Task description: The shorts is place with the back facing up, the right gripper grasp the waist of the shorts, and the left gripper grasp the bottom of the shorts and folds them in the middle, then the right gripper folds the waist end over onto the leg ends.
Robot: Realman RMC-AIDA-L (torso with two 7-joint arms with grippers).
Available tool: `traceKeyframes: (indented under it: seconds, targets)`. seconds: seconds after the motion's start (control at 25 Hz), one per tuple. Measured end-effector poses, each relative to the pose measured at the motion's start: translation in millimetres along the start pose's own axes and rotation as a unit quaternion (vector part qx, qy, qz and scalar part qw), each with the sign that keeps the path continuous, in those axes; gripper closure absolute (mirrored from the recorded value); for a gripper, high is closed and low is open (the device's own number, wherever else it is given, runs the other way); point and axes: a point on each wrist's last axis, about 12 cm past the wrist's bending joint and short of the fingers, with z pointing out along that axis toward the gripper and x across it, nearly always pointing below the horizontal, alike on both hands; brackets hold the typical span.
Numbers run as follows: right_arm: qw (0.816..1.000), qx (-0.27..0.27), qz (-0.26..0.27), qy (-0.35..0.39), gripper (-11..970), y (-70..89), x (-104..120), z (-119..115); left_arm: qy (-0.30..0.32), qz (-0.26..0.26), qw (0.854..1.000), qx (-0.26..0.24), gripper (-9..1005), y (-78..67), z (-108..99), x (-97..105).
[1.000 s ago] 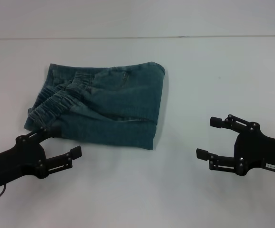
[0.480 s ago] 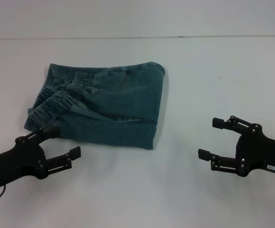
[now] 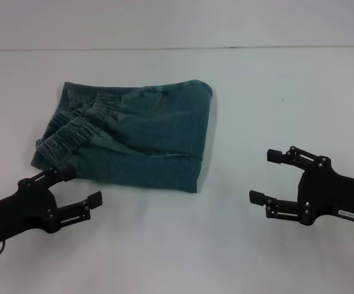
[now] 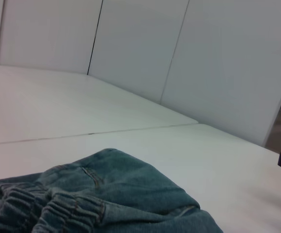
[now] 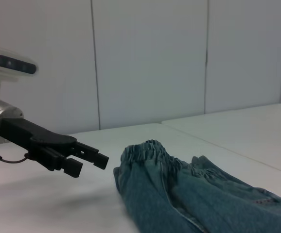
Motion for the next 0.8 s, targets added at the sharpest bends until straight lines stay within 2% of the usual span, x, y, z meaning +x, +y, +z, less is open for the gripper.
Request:
traceKeyframes:
  seconds: [0.6, 0.8]
  targets:
    - [1.0, -0.003, -0.008, -0.007, 44, -4.9, -4.2, 5.1, 0.003, 0.002, 1.0, 0.005, 96, 0.0, -0.3, -0.9]
    - [1.0, -0.018, -0.021, -0.006, 44, -8.3, -10.5, 14.2, 0.004, -0.001, 1.0, 0.002, 96, 0.4, -1.2, -0.2]
